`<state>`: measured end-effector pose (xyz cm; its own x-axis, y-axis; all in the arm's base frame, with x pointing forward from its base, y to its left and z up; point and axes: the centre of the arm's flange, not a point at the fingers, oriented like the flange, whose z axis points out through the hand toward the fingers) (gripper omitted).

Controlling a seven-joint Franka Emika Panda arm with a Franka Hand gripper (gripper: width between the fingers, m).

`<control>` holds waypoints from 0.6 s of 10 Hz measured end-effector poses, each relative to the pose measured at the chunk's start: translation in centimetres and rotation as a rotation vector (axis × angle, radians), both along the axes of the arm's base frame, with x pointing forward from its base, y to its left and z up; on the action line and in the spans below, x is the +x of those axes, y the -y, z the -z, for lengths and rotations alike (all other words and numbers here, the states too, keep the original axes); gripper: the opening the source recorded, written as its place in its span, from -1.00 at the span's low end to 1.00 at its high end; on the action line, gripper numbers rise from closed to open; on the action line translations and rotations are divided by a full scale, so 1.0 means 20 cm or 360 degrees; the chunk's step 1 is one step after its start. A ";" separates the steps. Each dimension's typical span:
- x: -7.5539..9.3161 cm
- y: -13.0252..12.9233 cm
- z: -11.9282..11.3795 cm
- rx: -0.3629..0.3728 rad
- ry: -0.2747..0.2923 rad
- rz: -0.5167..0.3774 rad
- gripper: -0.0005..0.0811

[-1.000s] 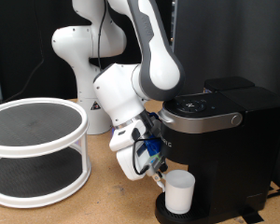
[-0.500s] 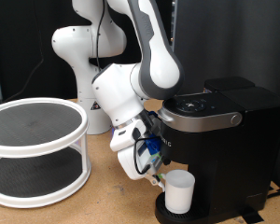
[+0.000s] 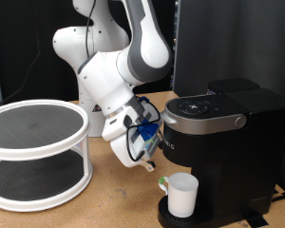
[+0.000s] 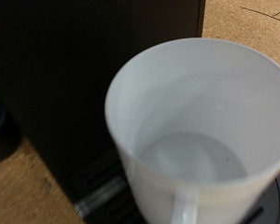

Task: Make a cup of coffee with the keurig machine

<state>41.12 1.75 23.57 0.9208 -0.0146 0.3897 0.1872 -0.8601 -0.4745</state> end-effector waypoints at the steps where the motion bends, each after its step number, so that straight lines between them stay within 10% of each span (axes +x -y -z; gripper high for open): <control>1: -0.03 0.04 -0.04 -0.0022 -0.0017 -0.0001 0.98; 6: -0.13 0.15 -0.12 -0.0060 -0.0079 -0.0058 0.98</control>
<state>38.55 -1.17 25.92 0.9386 0.0334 0.3433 0.1960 -0.8706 -0.4513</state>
